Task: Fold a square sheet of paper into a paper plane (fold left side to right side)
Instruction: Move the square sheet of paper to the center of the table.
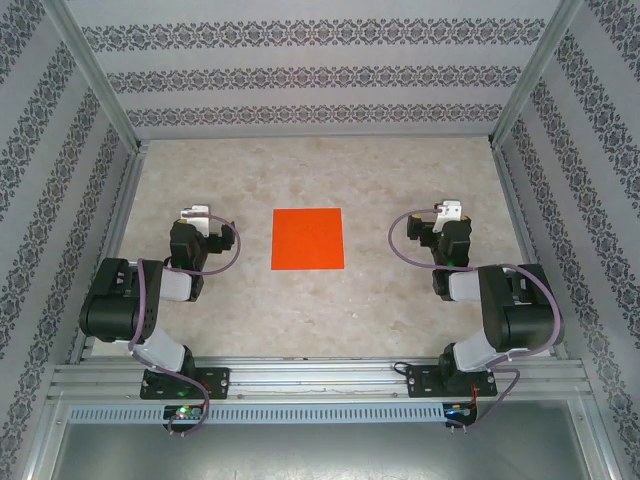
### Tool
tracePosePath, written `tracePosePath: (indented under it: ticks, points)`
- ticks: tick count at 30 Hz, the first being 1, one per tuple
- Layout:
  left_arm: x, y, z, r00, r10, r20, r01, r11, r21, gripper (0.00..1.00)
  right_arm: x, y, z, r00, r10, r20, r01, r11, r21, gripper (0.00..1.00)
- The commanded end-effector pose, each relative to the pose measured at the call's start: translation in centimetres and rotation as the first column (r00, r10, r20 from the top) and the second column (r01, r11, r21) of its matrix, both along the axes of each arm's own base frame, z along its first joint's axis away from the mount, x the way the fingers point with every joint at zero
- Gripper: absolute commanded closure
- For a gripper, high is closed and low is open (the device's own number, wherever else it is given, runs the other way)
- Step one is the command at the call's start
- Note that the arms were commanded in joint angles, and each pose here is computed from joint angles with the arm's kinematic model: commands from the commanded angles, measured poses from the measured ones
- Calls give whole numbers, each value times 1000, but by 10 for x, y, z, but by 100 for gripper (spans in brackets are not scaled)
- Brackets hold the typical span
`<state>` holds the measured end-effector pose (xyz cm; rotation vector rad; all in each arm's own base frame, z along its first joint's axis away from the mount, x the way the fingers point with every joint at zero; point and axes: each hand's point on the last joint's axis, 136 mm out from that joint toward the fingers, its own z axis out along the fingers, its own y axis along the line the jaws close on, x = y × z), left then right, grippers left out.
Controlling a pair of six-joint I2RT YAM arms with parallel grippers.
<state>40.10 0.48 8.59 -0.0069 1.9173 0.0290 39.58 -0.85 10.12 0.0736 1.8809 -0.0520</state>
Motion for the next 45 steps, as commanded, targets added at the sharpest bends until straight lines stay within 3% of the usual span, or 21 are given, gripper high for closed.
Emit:
tracePosePath:
  ticks: [1, 29, 35, 39, 41, 45]
  points:
    - [0, 1, 1, 1000, -1, -2, 1, 1000, -10, 0, 1, 0, 7, 999, -15, 34, 15, 1000, 14, 2]
    - [-1, 10, 4, 998, 54, 11, -54, 998, -11, 0, 2, 1, 10, 999, -8, 40, 7, 1000, 19, 2]
    - [-10, 18, 44, 995, 99, 20, -99, 995, -11, 0, -11, -2, 42, 999, -32, 22, 32, 999, 24, 2]
    - [-17, 17, 69, 985, 158, -65, -167, 972, -164, 0, -24, 1, 55, 997, -51, -57, 59, 987, 149, 2]
    - [-21, 7, 74, 981, 132, -144, -167, 950, -263, 0, -30, 9, 57, 993, -36, -116, 63, 969, 238, 2]
    - [-26, -38, 73, 961, -66, -267, -71, 879, -471, 0, -41, 35, 53, 977, 57, -206, 39, 900, 433, 2]
